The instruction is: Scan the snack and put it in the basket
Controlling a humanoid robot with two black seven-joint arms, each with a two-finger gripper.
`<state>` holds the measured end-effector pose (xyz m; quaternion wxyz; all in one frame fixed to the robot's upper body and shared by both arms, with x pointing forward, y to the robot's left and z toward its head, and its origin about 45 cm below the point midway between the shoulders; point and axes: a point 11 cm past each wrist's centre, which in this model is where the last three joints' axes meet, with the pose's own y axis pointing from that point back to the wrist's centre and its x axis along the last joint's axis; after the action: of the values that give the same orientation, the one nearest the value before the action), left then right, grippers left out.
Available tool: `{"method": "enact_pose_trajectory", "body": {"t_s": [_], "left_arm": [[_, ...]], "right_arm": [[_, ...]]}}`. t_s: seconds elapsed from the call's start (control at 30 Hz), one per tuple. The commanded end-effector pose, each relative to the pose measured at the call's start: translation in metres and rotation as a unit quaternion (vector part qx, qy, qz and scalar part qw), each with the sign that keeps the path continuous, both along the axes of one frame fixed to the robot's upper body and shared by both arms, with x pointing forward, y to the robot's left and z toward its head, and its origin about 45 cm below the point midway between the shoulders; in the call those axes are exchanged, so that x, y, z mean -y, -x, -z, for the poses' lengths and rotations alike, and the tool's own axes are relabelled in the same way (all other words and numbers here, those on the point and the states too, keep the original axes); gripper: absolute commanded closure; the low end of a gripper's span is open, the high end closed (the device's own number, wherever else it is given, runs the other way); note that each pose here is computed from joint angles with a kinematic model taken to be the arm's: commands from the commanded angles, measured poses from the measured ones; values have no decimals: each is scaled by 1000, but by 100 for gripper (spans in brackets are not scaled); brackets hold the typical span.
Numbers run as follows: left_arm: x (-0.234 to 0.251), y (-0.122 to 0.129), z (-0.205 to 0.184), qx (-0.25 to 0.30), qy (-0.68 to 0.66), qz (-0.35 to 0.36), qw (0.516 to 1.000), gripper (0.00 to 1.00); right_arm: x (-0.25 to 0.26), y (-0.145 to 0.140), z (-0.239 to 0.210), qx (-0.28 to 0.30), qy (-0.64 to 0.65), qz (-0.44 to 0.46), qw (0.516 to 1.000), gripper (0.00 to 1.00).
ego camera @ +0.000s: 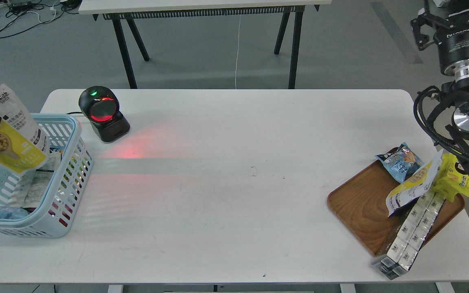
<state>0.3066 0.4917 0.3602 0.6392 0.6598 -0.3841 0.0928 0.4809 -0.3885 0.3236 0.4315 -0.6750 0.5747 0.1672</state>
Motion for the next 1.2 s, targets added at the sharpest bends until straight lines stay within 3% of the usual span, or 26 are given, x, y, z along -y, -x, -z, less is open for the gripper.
{"method": "enact_pose_trajectory", "body": {"t_s": [0.0, 0.07, 0.13, 0.27, 0.33, 0.43, 0.47, 0.83, 1.17], "left_arm": [[3, -2, 0, 1, 2, 5, 1000, 93], [6, -4, -1, 5, 7, 6, 1000, 90], [9, -6, -4, 10, 27, 2, 1000, 80], [18, -15, -28, 47, 100, -14, 994, 48], [20, -22, -49, 81, 152, -27, 985, 39], [22, -35, -65, 109, 235, -50, 964, 9], [31, -45, -66, 111, 272, -50, 955, 3], [73, -120, -95, 163, 519, -62, 837, 0], [103, -178, -67, 138, 739, -135, 645, 0]], "right_arm": [[1, 0, 0, -1, 1, 1, 1000, 1], [1, 0, 1, -1, 1, 0, 1000, 1], [0, 0, 1, -1, 2, 0, 1000, 1], [2, 1, 0, -1, 4, 1, 1000, 1], [3, 1, -1, -1, 4, 2, 1000, 1], [4, 1, -1, 0, 5, 3, 1000, 1], [4, 1, -1, 0, 6, 3, 1000, 1], [16, 3, -10, 7, 13, 14, 1000, 1], [24, 4, -8, -1, 19, 20, 1000, 1]]}}
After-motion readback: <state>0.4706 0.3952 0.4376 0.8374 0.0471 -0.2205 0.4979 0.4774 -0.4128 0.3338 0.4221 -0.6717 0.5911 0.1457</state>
